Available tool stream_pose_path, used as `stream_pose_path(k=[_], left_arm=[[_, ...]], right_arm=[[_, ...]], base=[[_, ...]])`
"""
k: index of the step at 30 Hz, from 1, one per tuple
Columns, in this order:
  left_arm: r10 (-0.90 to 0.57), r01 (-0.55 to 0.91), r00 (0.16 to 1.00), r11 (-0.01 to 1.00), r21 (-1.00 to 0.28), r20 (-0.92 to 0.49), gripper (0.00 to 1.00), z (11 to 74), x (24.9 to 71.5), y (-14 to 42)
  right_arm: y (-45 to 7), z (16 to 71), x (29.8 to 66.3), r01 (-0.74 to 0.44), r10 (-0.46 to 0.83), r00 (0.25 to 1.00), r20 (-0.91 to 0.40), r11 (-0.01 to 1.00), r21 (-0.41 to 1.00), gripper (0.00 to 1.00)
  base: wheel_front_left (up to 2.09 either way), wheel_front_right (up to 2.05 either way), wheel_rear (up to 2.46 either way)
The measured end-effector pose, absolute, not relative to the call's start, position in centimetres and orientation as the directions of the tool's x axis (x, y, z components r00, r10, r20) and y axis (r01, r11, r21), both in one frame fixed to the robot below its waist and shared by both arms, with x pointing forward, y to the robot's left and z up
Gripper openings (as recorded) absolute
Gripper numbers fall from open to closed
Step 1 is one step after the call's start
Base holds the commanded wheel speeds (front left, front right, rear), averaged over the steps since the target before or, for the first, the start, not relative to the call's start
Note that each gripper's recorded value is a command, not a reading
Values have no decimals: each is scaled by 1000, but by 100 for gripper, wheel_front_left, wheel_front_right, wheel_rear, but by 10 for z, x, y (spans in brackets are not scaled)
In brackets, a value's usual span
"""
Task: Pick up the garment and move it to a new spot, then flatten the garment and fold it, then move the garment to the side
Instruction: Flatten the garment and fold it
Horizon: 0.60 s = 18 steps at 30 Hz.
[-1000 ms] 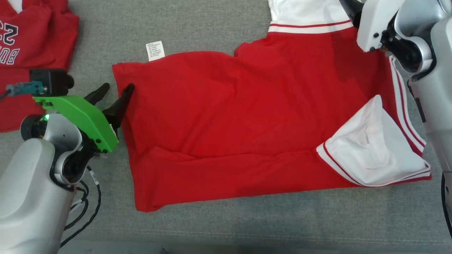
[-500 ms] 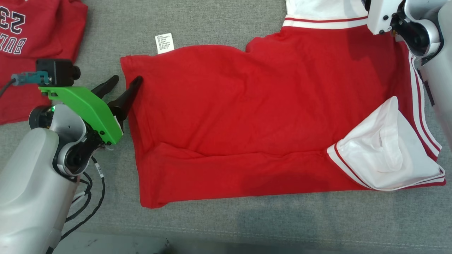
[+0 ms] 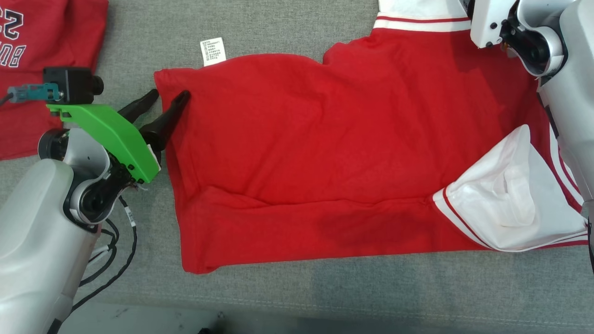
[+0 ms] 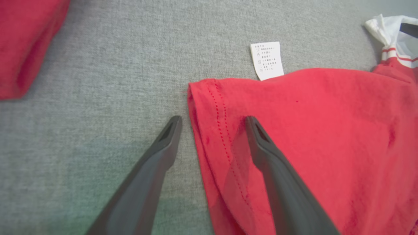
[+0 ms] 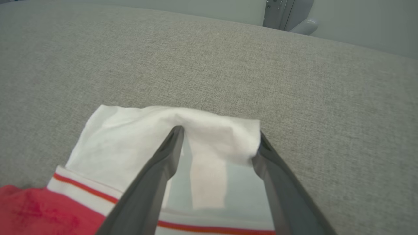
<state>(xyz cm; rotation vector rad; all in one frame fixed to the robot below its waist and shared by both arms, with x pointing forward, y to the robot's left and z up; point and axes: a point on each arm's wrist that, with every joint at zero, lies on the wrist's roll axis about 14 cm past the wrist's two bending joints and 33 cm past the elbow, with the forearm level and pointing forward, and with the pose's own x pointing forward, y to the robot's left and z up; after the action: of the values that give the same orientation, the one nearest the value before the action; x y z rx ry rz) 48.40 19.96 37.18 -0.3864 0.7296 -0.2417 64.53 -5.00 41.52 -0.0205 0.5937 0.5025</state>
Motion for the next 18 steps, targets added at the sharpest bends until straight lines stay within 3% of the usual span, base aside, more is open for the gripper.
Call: stream_pose_path(k=[1, 3, 6, 10, 13, 14, 15, 17, 18], left_arm=[[-348, 82, 721, 902, -425, -599, 100, 372, 484, 199], [-352, 85, 720, 900, -428, -598, 100, 372, 485, 199], [-356, 90, 721, 899, -429, -595, 100, 373, 486, 198], [-364, 99, 729, 894, -437, -580, 100, 376, 491, 195], [-361, 96, 741, 892, -442, -567, 100, 376, 497, 194], [-361, 96, 742, 892, -443, -565, 100, 376, 498, 194], [-356, 94, 749, 892, -442, -559, 82, 377, 501, 195], [-344, 86, 763, 894, -440, -548, 9, 376, 504, 197], [-339, 85, 768, 895, -439, -543, 0, 376, 505, 197]], right_arm=[[-50, 415, 645, -459, 448, 712, -540, 880, 124, 47], [-51, 416, 645, -459, 449, 713, -539, 880, 124, 34], [-53, 417, 645, -455, 448, 717, -534, 881, 129, 33], [-57, 418, 643, -451, 448, 719, -532, 883, 134, 13], [-59, 417, 642, -450, 448, 717, -534, 883, 136, 9], [-59, 417, 641, -451, 450, 715, -535, 882, 139, 0], [-59, 416, 641, -452, 452, 716, -532, 881, 139, 0], [-58, 418, 640, -454, 460, 718, -522, 878, 149, 0], [-57, 421, 641, -456, 465, 724, -509, 877, 152, 0]], base=[[0, 0, 0], [0, 0, 0], [0, 0, 0], [0, 0, 0], [0, 0, 0], [0, 0, 0], [0, 0, 0], [0, 0, 0], [0, 0, 0]])
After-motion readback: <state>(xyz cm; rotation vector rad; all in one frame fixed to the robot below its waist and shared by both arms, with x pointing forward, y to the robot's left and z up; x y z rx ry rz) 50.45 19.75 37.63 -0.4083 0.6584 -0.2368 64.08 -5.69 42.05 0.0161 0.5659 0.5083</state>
